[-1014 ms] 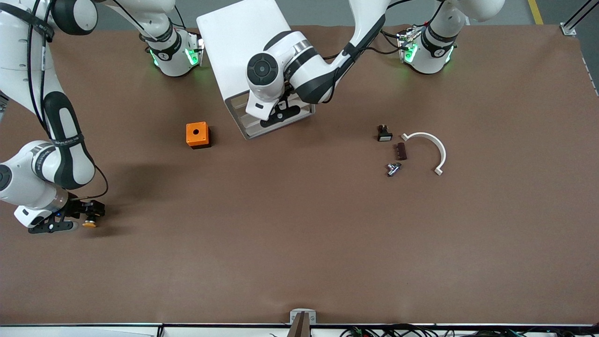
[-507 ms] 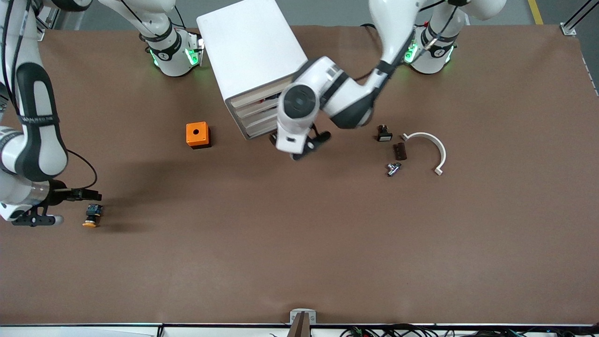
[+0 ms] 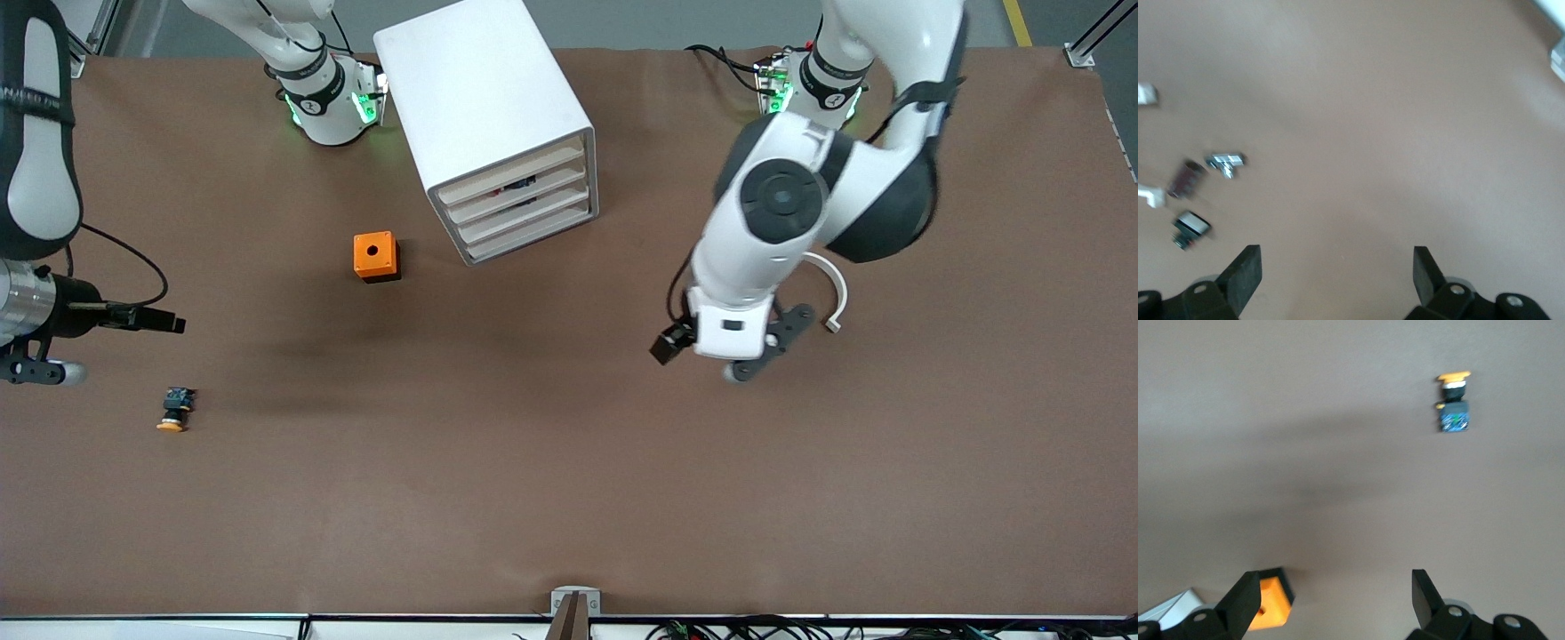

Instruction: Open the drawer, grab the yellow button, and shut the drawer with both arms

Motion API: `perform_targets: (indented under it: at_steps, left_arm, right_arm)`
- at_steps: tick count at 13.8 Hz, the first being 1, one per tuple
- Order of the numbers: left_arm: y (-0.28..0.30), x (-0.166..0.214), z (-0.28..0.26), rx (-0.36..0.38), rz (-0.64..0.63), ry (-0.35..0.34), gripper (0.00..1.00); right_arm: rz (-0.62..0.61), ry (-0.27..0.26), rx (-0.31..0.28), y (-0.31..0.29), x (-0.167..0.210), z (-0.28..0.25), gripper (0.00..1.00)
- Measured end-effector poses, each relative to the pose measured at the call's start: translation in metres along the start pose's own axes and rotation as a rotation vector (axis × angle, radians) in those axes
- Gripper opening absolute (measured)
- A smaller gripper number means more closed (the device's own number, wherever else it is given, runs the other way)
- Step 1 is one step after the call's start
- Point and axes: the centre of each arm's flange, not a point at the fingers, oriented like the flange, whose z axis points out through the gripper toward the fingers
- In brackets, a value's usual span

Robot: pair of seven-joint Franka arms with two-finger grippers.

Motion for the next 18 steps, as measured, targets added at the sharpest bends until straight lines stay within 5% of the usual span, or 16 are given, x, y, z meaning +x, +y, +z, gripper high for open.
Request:
perform_targets:
  at_steps: [4, 10, 15, 18]
  left_arm:
    - [-0.053, 0.061, -0.053, -0.002, 0.022, 0.004, 1.00]
    - [-0.141, 0.116, -0.130, 0.004, 0.169, -0.006, 1.00]
    - [-0.204, 0.133, -0.168, 0.020, 0.317, -0.036, 1.00]
    - [-0.242, 0.127, -0.183, 0.010, 0.430, -0.041, 1.00]
  right_arm:
    - [0.036, -0.035, -0.007, -0.033, -0.029, -0.067, 1.00]
    - [0.017, -0.009, -0.008, -0.042, -0.056, -0.139, 1.00]
    - [0.039, -0.015, 0.040, -0.027, -0.061, -0.151, 1.00]
    - [0.035, -0.008, -0.006, -0.031, -0.062, -0.153, 1.00]
